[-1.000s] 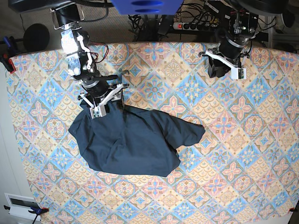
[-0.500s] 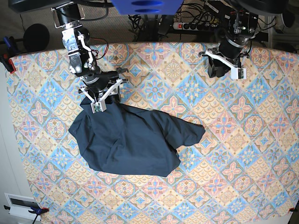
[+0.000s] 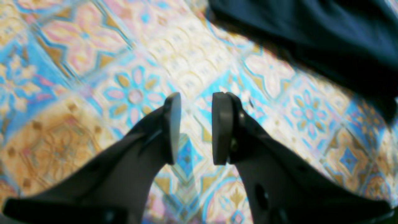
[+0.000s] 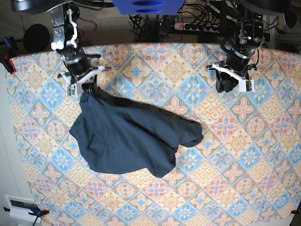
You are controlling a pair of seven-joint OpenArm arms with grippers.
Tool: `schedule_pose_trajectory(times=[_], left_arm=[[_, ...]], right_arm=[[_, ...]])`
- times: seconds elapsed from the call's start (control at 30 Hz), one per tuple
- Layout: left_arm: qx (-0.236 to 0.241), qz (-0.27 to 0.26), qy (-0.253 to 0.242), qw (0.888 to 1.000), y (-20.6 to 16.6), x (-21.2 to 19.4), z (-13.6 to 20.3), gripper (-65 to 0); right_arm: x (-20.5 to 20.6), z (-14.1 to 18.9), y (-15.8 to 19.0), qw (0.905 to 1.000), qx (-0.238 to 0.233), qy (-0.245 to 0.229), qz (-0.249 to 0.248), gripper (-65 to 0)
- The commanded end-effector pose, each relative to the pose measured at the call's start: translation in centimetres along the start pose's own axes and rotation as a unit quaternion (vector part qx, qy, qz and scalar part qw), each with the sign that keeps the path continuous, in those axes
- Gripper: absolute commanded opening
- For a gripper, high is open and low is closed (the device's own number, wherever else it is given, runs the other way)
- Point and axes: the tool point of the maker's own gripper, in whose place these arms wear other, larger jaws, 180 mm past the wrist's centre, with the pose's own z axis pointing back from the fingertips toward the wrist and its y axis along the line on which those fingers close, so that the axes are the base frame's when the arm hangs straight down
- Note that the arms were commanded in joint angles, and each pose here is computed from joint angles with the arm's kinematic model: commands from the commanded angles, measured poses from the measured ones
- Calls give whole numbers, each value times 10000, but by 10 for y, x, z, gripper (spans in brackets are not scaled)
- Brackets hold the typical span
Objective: Layout the t-shirt on the table in an organized manner, then fold the t-shirt properly
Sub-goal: 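Lift the shirt with the right gripper and drag it toward the robot, then reach the left gripper to the shirt's sleeve and grasp it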
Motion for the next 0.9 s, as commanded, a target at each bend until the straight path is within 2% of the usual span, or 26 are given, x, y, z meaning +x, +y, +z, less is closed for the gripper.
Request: schedule_pose_trajectory(times=[0.0,0.2,0.33,0.63,0.87], left_arm=[[-10,-122,-242,9996,2,17,-1,-481],[67,-100,-353,9993,11,28,-16,-481],[172,-9,-367,9992,22,32,-32,-481],[-165,-15,-61,9998,0,21,-77,-476],[-1038,-407,706,9913,-52,-4,-87,-453]], right_arm=[[27,7,-10,9987,-127,-497,58,-650],[28,38,-60,9918,-616,-868,-703,-650],[34,49,-80,9847,-742,-1048,-1180,-650],[35,49,-79,9839,-708,-1061,-1254,-650],[34,48,-78,9839,-705,-1051,-1258,-650]])
